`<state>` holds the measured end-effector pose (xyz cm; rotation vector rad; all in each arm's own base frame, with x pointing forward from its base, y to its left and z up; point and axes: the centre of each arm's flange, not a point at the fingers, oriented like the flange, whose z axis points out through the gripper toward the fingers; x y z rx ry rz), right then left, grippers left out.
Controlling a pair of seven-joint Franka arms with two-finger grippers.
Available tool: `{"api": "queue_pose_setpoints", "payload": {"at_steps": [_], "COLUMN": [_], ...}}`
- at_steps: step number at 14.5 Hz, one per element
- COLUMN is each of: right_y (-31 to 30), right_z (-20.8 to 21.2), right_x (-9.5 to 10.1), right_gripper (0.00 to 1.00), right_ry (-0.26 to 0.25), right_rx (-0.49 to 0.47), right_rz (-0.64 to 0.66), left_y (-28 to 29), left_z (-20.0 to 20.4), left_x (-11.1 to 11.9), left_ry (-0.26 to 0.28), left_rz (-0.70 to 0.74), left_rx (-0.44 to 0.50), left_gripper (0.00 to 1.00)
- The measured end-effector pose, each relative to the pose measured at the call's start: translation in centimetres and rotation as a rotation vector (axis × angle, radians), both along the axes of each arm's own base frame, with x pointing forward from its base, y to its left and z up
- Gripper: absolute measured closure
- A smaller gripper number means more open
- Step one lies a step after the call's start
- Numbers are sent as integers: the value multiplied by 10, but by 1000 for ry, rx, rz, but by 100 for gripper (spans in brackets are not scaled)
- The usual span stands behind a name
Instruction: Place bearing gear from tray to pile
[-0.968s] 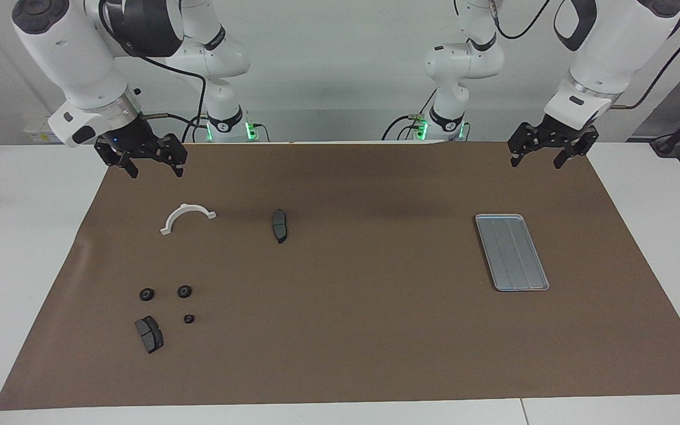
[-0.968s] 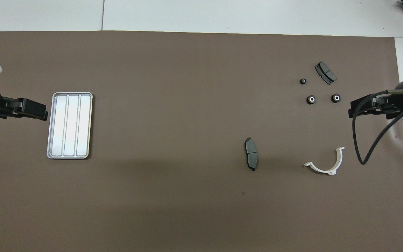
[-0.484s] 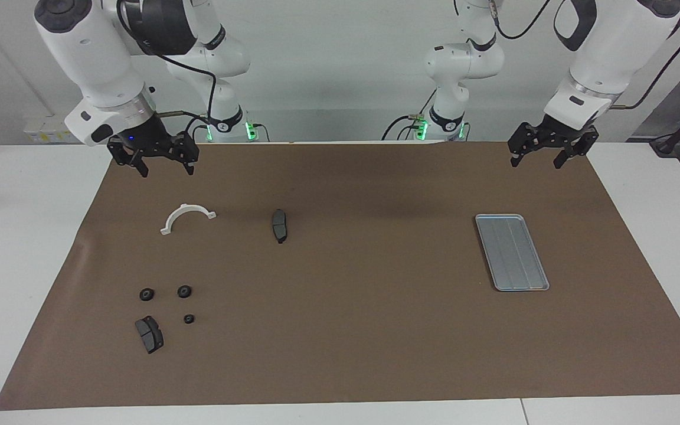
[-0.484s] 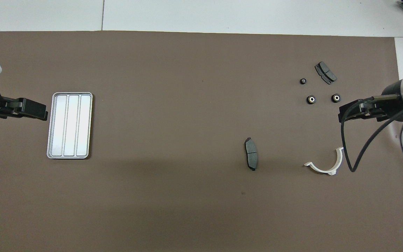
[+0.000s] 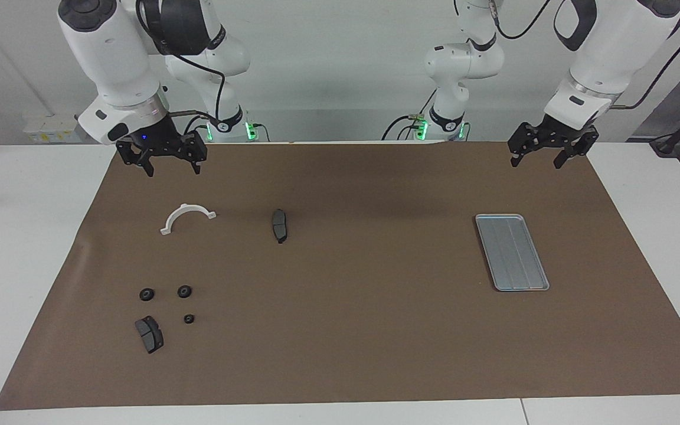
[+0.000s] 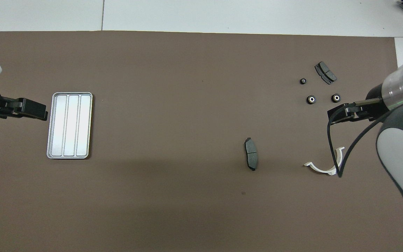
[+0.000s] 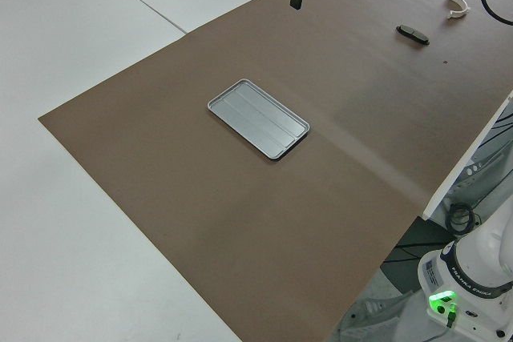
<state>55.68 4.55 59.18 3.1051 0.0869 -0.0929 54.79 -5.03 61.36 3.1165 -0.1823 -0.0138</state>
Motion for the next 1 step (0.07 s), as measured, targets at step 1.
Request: {"api": "queue_pose_setpoints", "payload": {"at_steps": [1], "right_y": [-1], "right_z": [0], "right_x": [0], "right_gripper": [0], "right_ry": [0], "right_rx": [0], "right_rz": [-1], "left_y": [0], "left_z": [0], "left_x": [0], "left_ry": [0], "left_rz": [0], "left_rx": [0], "left_gripper": [0]}}
